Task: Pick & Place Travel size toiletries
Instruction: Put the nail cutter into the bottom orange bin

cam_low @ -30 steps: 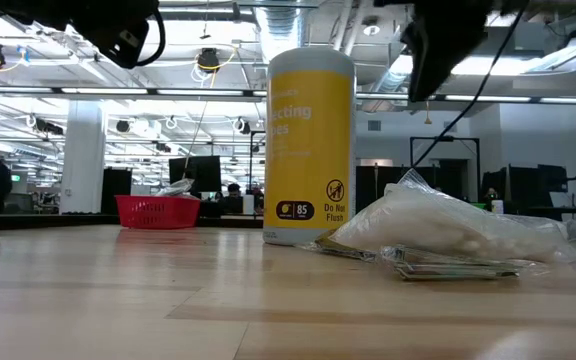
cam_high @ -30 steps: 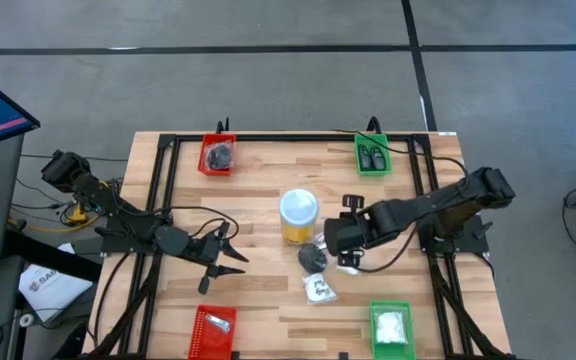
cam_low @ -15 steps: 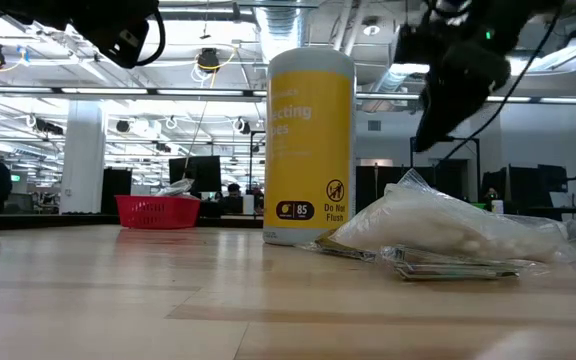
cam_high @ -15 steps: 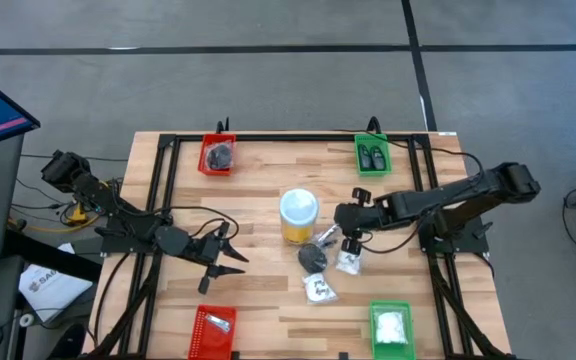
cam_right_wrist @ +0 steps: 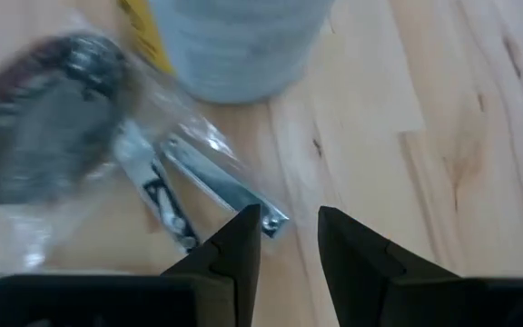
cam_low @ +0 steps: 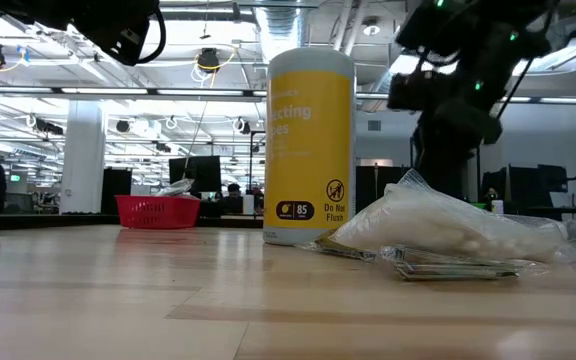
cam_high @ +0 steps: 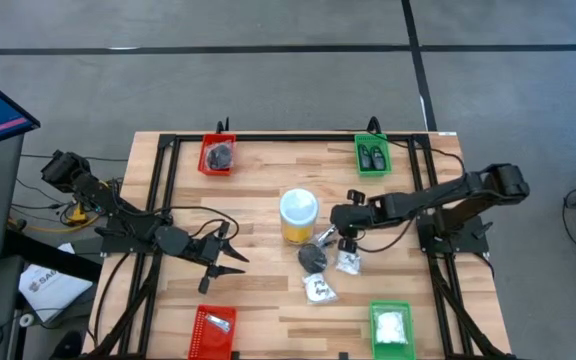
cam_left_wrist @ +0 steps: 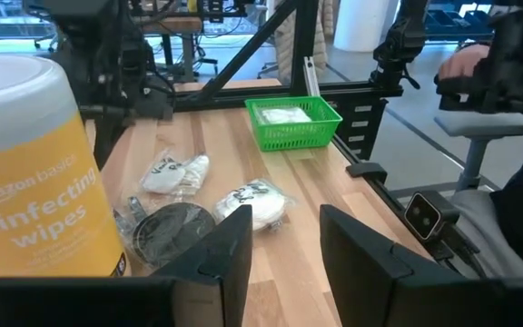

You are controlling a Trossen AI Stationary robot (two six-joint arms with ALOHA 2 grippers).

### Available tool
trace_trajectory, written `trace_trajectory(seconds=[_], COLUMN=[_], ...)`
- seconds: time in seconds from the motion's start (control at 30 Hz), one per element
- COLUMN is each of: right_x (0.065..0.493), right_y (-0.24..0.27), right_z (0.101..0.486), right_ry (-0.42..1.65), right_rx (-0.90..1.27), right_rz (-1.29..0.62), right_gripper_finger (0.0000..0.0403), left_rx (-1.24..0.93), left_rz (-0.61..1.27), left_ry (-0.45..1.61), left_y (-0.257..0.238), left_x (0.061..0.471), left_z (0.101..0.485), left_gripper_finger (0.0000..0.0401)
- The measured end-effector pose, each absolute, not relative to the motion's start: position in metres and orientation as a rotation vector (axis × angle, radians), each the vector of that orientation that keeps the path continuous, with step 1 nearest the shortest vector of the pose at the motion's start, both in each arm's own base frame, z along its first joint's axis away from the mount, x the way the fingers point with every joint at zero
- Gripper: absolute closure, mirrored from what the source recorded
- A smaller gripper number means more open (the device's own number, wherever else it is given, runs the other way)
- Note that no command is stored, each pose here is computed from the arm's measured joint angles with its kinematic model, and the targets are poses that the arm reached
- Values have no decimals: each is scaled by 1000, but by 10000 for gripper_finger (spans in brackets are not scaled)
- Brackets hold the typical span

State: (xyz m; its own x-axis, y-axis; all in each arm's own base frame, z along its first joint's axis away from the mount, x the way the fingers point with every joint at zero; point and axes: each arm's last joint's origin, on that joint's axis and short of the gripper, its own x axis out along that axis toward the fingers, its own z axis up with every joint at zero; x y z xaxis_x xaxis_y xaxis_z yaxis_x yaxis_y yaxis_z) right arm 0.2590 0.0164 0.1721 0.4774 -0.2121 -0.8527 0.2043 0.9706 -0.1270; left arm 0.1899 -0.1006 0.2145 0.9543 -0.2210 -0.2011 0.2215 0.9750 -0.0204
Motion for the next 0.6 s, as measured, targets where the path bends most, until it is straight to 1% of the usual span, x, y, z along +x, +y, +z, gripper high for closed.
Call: trace_trajectory(seconds=[0.13, 0.33, 0.47, 0.6], right_x=[264, 269, 269, 269], right_y=[13, 15, 15, 15], right_z=[159, 150, 146, 146], right_ry=[1084, 1100, 1118, 1121], right_rx=[-11, -57, -60, -60], right_rz=[-271, -246, -247, -249], right_gripper_finger=[300, 295, 274, 239], left_rx=[3, 3, 3, 3], left_rz=[-225, -225, -225, -225], left_ry=[204, 204, 204, 204], left_y=[-101, -101, -101, -101], left_x=[190, 190, 190, 190], left_z=[214, 214, 214, 214], left_gripper_finger=[281, 280, 281, 279])
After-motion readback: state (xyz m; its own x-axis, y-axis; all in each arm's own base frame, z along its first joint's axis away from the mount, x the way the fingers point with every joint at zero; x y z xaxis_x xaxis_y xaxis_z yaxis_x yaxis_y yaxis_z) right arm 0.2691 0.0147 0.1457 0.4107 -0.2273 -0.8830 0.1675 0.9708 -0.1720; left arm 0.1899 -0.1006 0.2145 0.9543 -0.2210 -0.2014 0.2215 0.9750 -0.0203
